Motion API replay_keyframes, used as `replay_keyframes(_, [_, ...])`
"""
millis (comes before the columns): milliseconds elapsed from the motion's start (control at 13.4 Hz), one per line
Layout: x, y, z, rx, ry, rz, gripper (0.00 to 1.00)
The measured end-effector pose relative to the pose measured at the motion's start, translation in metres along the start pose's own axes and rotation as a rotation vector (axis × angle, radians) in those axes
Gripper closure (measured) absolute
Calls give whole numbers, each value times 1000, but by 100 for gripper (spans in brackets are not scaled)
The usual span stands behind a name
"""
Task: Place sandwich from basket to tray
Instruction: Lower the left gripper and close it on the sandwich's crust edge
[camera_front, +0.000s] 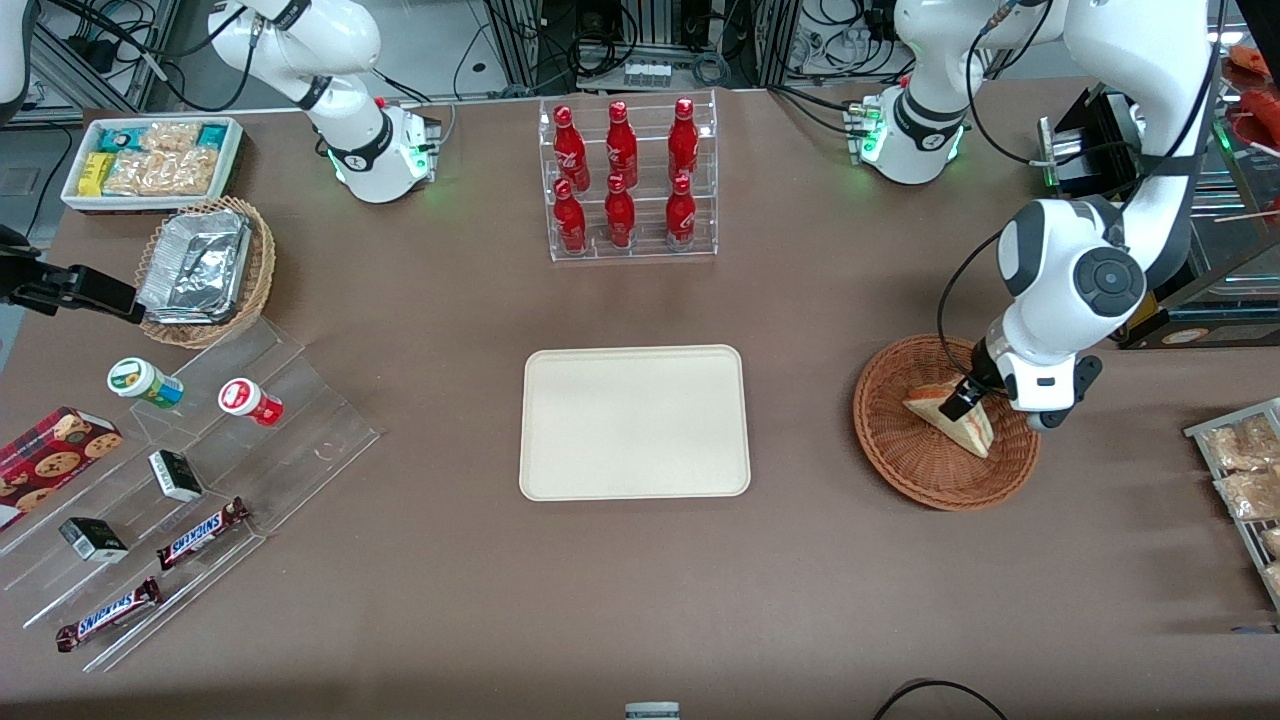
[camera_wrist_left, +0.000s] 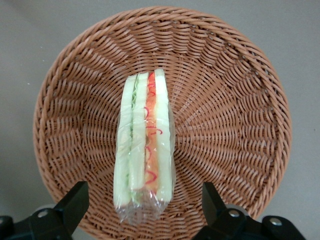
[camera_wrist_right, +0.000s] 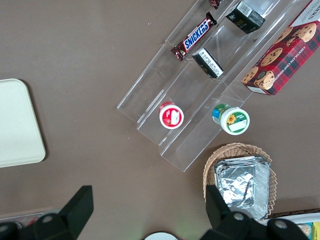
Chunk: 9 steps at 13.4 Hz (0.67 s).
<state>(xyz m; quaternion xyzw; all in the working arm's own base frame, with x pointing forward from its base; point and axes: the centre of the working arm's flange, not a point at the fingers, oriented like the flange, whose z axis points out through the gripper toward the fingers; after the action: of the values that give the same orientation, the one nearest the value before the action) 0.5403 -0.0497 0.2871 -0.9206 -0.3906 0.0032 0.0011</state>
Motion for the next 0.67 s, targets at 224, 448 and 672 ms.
replay_keyframes(224, [3, -1, 23, 5, -7, -20, 0])
replay_keyframes(448, [6, -4, 39, 13, -15, -54, 4])
replay_keyframes(672, [6, -4, 40, 15, -16, -76, 33])
